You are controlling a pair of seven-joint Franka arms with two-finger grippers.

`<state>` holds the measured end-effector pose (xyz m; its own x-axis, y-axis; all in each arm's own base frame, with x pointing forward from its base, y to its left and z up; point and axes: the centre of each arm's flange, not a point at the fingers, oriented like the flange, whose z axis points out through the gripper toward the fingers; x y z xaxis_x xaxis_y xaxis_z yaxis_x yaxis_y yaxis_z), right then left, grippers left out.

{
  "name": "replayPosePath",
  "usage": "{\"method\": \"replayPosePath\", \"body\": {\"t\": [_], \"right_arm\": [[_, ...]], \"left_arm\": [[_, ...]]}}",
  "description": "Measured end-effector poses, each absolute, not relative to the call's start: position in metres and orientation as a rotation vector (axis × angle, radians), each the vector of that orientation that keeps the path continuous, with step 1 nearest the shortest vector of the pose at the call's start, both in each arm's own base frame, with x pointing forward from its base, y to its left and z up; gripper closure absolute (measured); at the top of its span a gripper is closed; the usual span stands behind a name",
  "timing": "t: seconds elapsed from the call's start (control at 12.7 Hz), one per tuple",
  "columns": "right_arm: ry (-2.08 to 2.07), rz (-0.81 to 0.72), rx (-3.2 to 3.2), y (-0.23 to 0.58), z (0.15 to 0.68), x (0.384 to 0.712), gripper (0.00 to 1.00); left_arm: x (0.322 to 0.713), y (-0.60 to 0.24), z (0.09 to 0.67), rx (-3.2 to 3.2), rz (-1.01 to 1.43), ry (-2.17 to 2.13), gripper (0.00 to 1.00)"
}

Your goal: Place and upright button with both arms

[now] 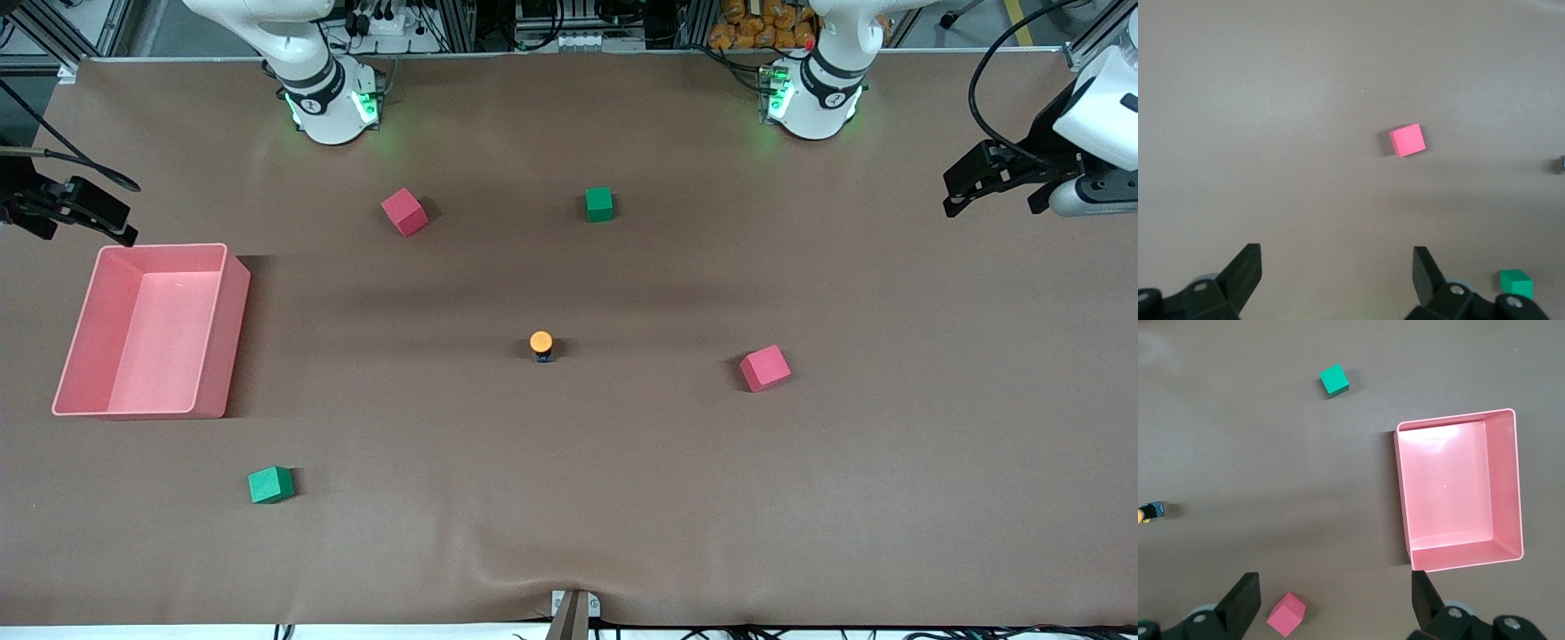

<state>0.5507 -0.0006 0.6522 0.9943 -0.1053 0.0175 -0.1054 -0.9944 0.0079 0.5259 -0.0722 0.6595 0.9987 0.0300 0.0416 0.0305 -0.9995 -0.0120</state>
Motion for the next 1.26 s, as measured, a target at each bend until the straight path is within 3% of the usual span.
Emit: {"method": "replayPosePath", "body": {"t": [1.26], "right_arm": [[-0.165, 0.027, 3.128, -0.001, 0.652, 0.551, 0.0]], "left_arm": [[0.521, -0.062, 0.669, -3.137, -0.016, -0.056, 0.0]]}}
